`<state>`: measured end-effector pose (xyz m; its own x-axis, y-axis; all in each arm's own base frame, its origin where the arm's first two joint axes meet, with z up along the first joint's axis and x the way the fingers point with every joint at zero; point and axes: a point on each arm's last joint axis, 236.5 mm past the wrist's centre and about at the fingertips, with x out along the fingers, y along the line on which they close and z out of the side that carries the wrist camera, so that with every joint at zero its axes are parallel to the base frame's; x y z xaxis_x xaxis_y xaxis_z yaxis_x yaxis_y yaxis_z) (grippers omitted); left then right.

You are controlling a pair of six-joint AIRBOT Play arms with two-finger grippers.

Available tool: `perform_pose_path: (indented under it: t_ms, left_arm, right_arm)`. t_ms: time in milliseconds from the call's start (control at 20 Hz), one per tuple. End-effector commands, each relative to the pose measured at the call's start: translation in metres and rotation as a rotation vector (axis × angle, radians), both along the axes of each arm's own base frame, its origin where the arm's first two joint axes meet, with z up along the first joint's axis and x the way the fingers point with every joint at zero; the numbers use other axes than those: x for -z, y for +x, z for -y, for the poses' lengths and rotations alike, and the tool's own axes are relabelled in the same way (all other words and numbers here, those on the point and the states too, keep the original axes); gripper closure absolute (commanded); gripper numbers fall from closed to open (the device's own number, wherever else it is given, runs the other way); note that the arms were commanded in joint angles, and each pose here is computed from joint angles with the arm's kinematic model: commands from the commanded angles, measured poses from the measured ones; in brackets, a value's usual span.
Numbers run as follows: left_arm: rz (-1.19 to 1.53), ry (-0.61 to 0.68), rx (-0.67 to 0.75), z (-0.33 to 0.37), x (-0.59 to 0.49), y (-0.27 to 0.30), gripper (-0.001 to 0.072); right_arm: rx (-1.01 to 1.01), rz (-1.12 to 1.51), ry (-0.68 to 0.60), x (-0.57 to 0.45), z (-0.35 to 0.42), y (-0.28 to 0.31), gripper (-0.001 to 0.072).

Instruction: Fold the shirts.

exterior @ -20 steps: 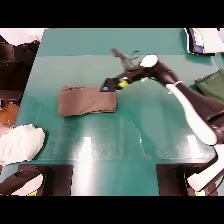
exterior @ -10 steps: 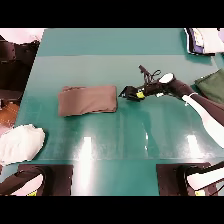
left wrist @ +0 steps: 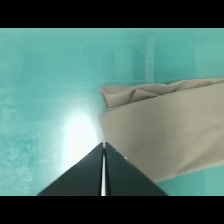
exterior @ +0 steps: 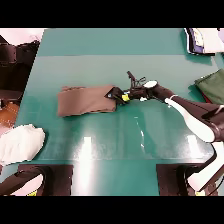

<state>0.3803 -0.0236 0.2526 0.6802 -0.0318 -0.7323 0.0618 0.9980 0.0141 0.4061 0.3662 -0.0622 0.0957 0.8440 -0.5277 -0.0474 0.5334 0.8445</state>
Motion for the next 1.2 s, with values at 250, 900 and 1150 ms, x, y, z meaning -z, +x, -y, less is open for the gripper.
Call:
perform_pose_path:
  t_ms: [250,900,1150]
  left_arm:
    - [-0.032,0.026,0.025,-0.001,0.005,-0.006,0.0676]
    - [-0.026,-0.15,0.142,0.049,-0.001,-0.009,0.0676]
    - [-0.037,-0.206,0.17,0.062,-0.002,-0.013,0.0676]
  right_arm:
    - [-0.188,0.222,-0.077,-0.031,-0.026,0.012,0.0695]
    - [0.32,0.558,-0.546,-0.203,0.351,0.142,0.0698]
    - [0.591,0.667,-0.693,-0.242,0.508,0.148,0.0698]
